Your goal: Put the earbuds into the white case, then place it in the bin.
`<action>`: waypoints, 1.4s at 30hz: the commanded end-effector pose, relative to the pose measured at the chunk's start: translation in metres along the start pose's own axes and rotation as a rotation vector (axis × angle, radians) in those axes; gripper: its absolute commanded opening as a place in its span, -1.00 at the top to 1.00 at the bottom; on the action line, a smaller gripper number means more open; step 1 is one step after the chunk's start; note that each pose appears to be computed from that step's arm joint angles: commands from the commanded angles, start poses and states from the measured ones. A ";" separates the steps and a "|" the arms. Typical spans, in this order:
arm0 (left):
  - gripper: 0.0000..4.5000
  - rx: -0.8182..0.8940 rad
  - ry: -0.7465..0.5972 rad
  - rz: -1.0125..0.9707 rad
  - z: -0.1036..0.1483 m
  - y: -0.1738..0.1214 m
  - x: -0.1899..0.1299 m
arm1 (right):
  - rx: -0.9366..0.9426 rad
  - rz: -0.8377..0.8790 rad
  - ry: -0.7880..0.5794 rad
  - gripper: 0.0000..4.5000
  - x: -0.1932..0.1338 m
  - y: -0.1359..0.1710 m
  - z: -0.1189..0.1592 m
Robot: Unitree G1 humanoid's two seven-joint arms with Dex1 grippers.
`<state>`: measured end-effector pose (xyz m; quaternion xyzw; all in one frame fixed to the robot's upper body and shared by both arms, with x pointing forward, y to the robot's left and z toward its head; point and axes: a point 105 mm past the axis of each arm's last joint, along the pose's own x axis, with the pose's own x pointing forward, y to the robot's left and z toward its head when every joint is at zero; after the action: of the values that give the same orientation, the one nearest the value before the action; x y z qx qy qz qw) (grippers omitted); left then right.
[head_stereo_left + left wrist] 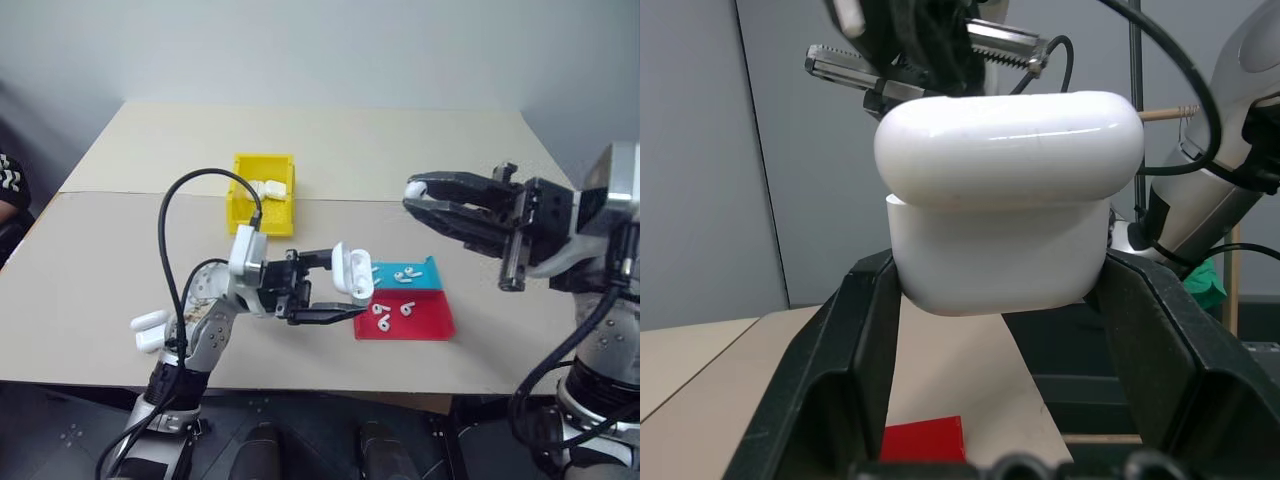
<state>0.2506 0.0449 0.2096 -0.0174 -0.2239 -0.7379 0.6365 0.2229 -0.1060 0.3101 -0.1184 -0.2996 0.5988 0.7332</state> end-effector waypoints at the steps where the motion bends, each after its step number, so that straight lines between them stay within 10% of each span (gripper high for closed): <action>1: -0.20 0.060 -0.006 -0.028 0.009 0.001 0.005 | -0.003 0.051 -0.087 0.70 0.004 0.009 0.007; 42: -0.20 0.096 0.030 -0.038 0.015 -0.001 0.006 | -0.064 0.167 0.027 0.70 0.008 0.022 -0.047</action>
<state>0.2507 0.0469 0.2144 0.0212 -0.2266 -0.7351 0.6386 0.2359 -0.0841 0.2625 -0.1590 -0.2909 0.6487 0.6850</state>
